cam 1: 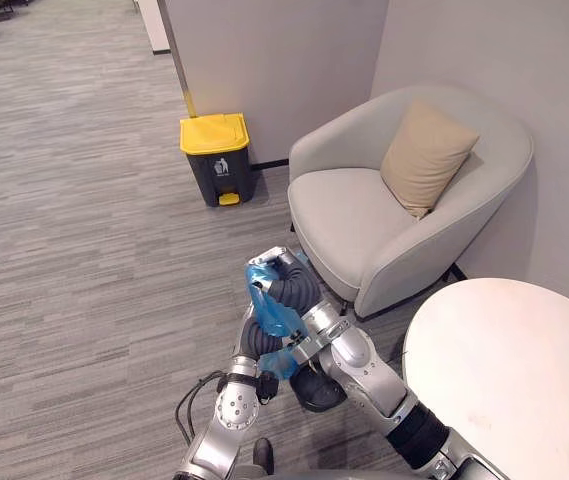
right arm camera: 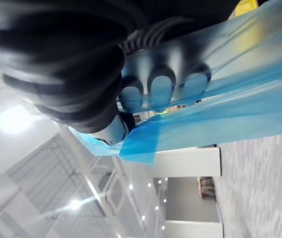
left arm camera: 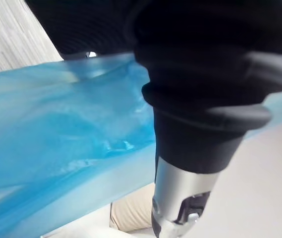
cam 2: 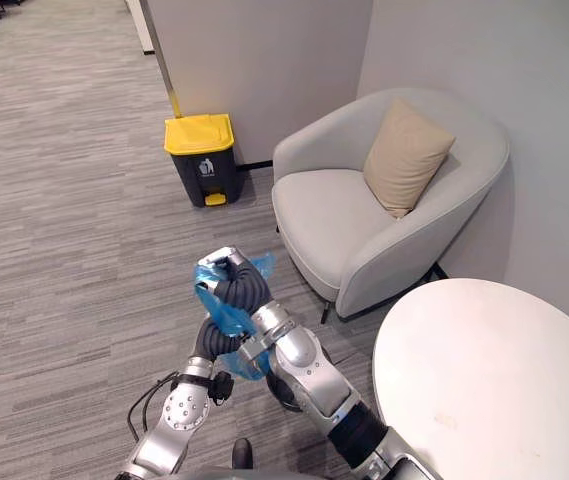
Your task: Gather rubbish on tea table into small bin, then transfer packed bag to large trash can.
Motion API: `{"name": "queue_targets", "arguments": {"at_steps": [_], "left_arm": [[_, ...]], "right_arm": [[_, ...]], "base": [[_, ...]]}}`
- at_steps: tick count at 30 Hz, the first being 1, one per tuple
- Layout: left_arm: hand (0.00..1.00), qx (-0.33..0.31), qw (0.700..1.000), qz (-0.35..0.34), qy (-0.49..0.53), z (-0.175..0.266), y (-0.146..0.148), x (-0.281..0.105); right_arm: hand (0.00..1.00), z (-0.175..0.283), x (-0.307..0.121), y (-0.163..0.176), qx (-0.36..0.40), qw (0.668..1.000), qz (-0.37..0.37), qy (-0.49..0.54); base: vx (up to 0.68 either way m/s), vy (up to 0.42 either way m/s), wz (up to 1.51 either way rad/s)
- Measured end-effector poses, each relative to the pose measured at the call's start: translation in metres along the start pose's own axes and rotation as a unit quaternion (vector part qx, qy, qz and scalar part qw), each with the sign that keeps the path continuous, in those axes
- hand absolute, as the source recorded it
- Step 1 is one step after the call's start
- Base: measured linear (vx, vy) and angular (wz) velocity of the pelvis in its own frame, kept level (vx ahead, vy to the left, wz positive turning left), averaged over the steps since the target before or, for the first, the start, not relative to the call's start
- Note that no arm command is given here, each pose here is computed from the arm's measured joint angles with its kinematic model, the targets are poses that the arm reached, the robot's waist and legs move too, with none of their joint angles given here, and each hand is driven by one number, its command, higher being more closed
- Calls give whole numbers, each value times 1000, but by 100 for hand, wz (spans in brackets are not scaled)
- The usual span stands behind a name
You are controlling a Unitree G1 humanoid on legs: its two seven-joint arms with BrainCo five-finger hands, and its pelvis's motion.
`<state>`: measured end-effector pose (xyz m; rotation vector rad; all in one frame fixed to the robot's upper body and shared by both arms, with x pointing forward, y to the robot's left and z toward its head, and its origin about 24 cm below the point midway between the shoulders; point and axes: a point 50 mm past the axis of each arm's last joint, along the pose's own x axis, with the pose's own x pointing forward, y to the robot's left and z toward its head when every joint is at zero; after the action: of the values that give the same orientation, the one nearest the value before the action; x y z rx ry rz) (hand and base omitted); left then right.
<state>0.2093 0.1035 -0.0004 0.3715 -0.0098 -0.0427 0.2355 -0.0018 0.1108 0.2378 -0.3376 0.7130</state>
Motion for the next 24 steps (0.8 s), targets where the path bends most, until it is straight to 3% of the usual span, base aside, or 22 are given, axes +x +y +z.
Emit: {"name": "queue_targets", "arguments": {"at_steps": [24], "left_arm": [[0,27,995,-14,96,-36,-12,-7]], "right_arm": [[100,6,4,23,45,998,35,-15]], "base": [[0,0,-1]]}}
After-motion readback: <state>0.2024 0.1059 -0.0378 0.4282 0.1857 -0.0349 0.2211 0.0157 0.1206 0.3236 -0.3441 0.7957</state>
